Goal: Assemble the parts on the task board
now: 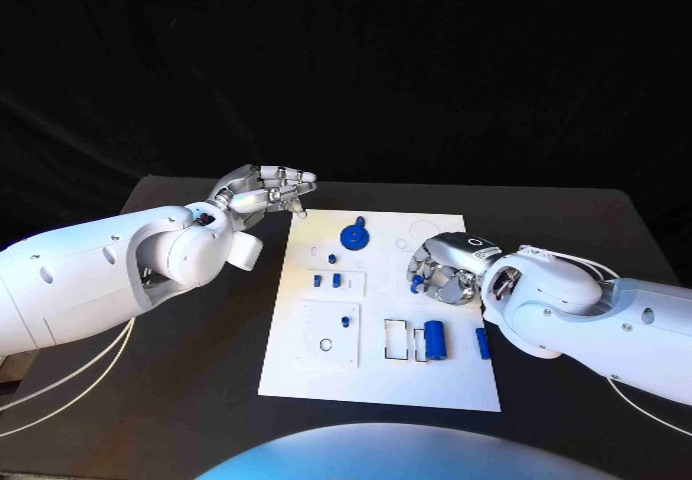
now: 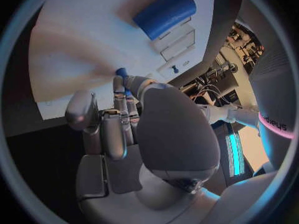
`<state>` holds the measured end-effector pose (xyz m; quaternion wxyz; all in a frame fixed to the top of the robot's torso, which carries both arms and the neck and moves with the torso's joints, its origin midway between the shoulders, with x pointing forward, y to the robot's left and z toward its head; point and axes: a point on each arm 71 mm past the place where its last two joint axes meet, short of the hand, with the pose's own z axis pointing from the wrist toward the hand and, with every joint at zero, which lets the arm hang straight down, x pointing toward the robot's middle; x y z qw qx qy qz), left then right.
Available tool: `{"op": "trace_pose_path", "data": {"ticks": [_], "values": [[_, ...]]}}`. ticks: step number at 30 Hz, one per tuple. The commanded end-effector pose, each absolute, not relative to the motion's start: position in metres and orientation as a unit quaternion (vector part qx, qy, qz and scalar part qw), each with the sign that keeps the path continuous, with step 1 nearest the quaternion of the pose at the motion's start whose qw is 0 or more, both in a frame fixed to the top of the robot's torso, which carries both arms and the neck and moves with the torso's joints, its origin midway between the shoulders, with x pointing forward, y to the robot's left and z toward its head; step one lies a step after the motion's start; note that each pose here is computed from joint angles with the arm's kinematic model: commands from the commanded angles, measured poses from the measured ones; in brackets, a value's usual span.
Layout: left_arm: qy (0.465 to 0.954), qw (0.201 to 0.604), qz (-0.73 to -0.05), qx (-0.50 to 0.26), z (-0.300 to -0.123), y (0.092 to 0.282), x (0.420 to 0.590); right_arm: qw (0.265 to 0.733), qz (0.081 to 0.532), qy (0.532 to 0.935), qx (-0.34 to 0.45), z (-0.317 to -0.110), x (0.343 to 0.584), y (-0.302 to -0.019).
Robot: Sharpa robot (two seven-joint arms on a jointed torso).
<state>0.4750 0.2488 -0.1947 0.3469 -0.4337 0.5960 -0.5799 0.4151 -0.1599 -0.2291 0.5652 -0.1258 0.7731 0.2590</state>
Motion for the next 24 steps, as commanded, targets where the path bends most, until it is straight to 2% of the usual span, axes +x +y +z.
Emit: {"op": "trace_pose_path", "data": {"ticks": [1, 8, 14, 24], "values": [[0.595, 0.340, -0.587, -0.431, -0.194, 0.247, 0.475, 0.587, 0.269, 0.754, -0.121, -0.221, 0.415, -0.158], [0.595, 0.340, -0.587, -0.431, -0.194, 0.246, 0.475, 0.598, 0.300, 0.737, -0.097, -0.200, 0.414, -0.155], [0.595, 0.339, -0.588, -0.430, -0.194, 0.245, 0.476, 0.588, 0.341, 0.727, -0.096, -0.188, 0.402, -0.137], [0.596, 0.335, -0.590, -0.429, -0.194, 0.241, 0.476, 0.548, 0.409, 0.718, -0.130, -0.194, 0.379, -0.080]]}}
